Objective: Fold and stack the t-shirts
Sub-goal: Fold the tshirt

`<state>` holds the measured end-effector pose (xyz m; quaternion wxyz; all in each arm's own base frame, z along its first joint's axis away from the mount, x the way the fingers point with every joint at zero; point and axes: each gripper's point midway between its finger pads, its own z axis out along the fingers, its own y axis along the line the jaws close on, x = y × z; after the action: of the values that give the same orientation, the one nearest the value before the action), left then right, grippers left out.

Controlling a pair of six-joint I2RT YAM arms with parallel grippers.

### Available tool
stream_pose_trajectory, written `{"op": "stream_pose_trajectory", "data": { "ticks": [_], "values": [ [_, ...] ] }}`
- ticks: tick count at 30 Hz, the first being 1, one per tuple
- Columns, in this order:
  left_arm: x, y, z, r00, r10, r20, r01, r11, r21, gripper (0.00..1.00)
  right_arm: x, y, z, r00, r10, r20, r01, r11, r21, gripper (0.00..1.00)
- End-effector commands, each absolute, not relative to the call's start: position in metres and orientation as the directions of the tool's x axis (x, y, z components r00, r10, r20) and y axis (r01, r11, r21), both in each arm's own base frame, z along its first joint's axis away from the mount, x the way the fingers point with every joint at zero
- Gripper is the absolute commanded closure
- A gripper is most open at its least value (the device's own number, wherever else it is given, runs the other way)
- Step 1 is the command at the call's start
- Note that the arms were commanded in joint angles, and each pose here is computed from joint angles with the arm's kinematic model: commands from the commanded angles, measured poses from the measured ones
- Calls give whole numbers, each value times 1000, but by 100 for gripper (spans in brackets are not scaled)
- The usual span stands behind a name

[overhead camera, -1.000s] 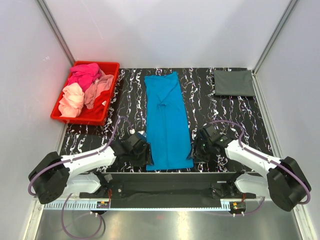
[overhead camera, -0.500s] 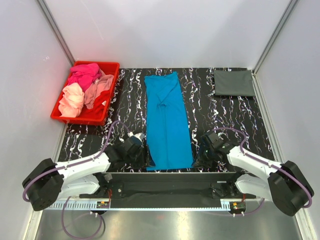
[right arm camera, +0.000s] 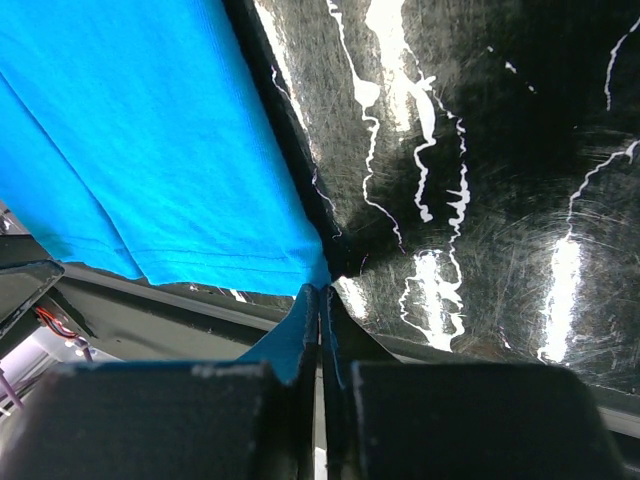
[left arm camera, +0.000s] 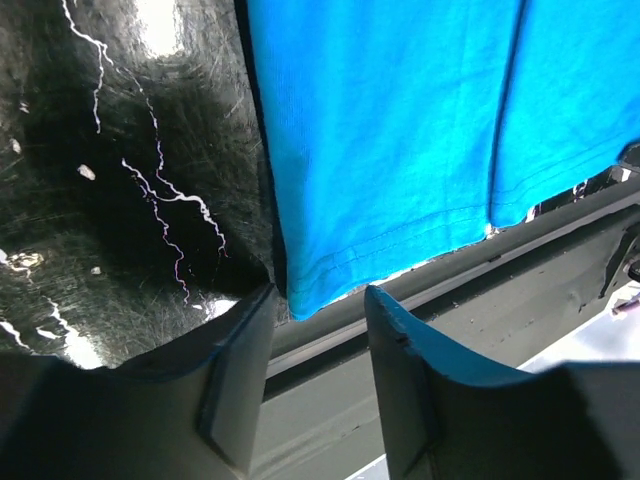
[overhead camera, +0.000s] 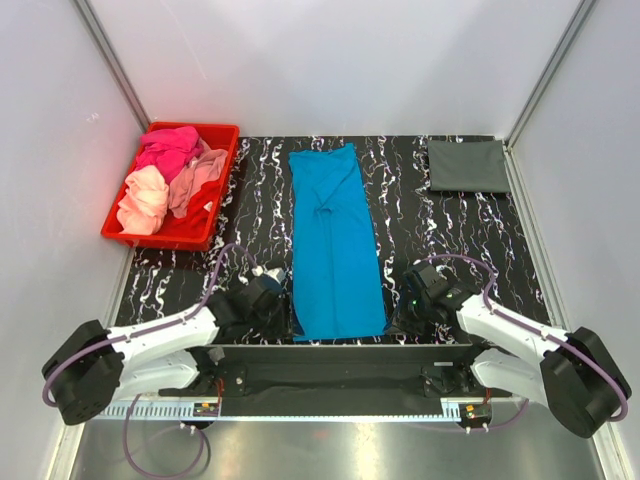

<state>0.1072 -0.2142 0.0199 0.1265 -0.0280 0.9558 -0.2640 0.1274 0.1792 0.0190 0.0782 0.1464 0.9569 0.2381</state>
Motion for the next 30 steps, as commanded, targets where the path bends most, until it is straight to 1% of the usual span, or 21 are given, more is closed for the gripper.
{"op": "stream_pose_trajectory", "data": {
  "ticks": [1,4,5,7,8,11,15,16,17,19,21,22,23,24,25,26,28,29,30],
  "values": [
    [81,-180,-16,-985,-95,-147,-30,920,-391,53,133,185,27,-948,298,-110,206,840,502,100],
    [78,-184,-17,-985,-102,-137,-35,905,-423,56,132,184,25,-947,303,-107,211,837,505,100],
    [79,-187,-17,-985,-104,-139,-32,898,-439,64,132,184,25,-946,305,-107,213,836,506,100],
    [77,-189,-18,-986,-105,-127,-37,891,-453,73,130,184,25,-946,308,-101,216,831,513,100],
    [78,-192,-17,-986,-105,-130,-34,887,-461,85,130,185,26,-946,308,-101,215,828,518,100],
    [78,-195,-16,-987,-102,-121,-34,883,-468,100,128,185,27,-945,312,-101,215,821,529,100],
    [77,-193,-11,-986,-115,-124,-45,885,-463,100,123,181,33,-943,317,-104,219,823,524,100],
    [80,-192,-7,-982,-121,-146,-40,885,-463,100,121,181,34,-942,319,-102,223,824,521,100],
    [78,-188,-5,-982,-122,-141,-48,896,-442,100,120,180,35,-941,324,-102,227,824,519,100],
    [81,-185,3,-976,-130,-175,-43,900,-433,100,117,178,40,-939,328,-107,231,829,510,100],
    [80,-179,11,-974,-125,-187,-39,913,-406,100,116,177,46,-935,336,-116,235,829,508,100],
    [79,-180,15,-975,-124,-186,-38,910,-412,100,116,178,49,-935,336,-117,233,826,512,100],
    [82,-188,24,-972,-129,-198,-25,889,-458,100,116,179,52,-933,338,-120,231,822,520,100],
    [78,-197,30,-977,-118,-179,-12,862,-506,100,118,181,54,-932,342,-122,230,817,529,100],
    [82,-209,38,-974,-123,-193,7,827,-563,100,118,182,55,-933,337,-124,224,816,533,100],
    [82,-214,41,-974,-120,-190,14,810,-586,100,121,184,59,-932,337,-132,217,812,542,100],
    [85,-219,44,-976,-108,-192,26,809,-587,100,126,186,60,-935,321,-151,196,822,535,100],
    [85,-218,36,-980,-74,-187,42,834,-550,100,131,189,67,-933,318,-167,183,821,541,100],
    [90,-223,42,-979,-64,-194,53,835,-548,100,134,187,65,-936,305,-177,175,837,518,100]
  ]
}}
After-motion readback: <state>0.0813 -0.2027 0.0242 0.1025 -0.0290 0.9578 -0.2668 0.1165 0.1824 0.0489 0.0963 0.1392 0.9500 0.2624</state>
